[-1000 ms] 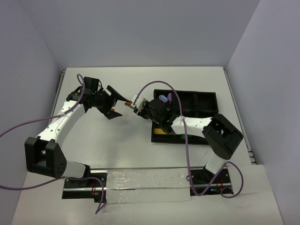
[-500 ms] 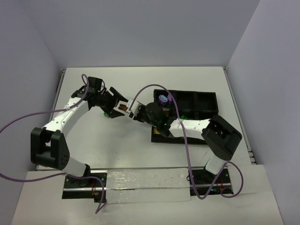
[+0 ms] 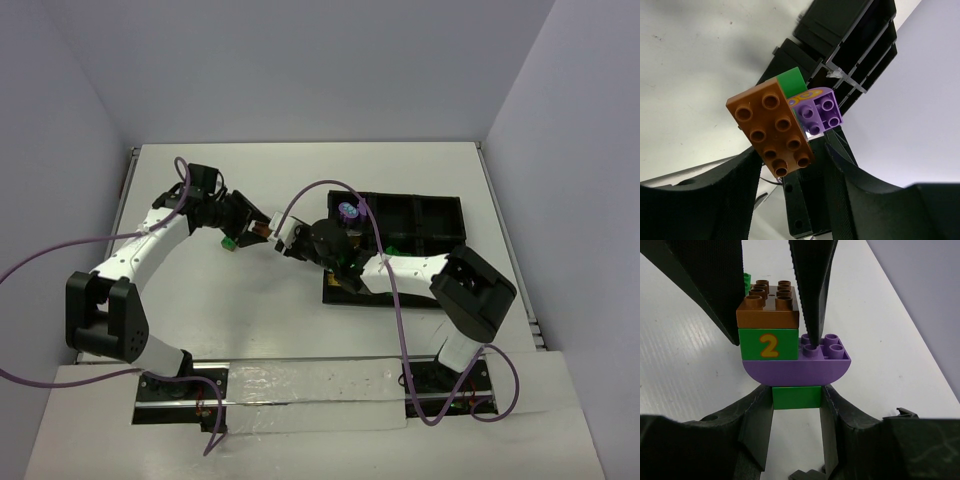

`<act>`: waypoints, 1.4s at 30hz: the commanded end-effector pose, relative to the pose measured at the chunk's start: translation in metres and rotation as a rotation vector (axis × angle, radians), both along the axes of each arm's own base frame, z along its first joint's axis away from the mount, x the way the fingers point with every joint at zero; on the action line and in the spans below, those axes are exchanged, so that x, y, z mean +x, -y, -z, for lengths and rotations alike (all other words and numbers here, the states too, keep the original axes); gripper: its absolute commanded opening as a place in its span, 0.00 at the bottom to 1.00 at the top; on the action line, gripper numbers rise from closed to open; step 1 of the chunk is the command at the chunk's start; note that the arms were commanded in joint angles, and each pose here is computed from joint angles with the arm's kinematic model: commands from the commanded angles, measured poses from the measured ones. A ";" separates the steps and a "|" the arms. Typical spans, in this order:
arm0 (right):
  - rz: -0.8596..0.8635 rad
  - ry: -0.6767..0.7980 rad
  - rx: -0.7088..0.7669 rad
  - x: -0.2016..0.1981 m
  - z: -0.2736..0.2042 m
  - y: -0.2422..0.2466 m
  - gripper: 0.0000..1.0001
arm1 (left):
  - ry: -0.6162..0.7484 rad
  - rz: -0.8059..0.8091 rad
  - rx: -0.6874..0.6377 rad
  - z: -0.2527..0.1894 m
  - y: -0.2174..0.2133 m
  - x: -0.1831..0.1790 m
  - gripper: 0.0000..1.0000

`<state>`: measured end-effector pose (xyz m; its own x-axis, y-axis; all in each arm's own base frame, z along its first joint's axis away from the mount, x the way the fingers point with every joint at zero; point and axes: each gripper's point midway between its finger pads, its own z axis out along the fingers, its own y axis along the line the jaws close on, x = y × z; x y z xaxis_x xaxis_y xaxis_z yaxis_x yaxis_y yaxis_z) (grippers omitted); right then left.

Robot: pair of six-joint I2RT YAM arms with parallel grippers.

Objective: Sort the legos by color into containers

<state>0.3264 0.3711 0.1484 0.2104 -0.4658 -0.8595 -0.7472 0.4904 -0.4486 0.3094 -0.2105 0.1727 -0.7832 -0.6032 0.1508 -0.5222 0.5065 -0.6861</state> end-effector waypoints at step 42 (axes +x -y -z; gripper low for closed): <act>0.035 0.102 0.064 -0.010 -0.030 0.025 0.00 | 0.088 -0.025 0.125 0.010 -0.059 0.012 0.00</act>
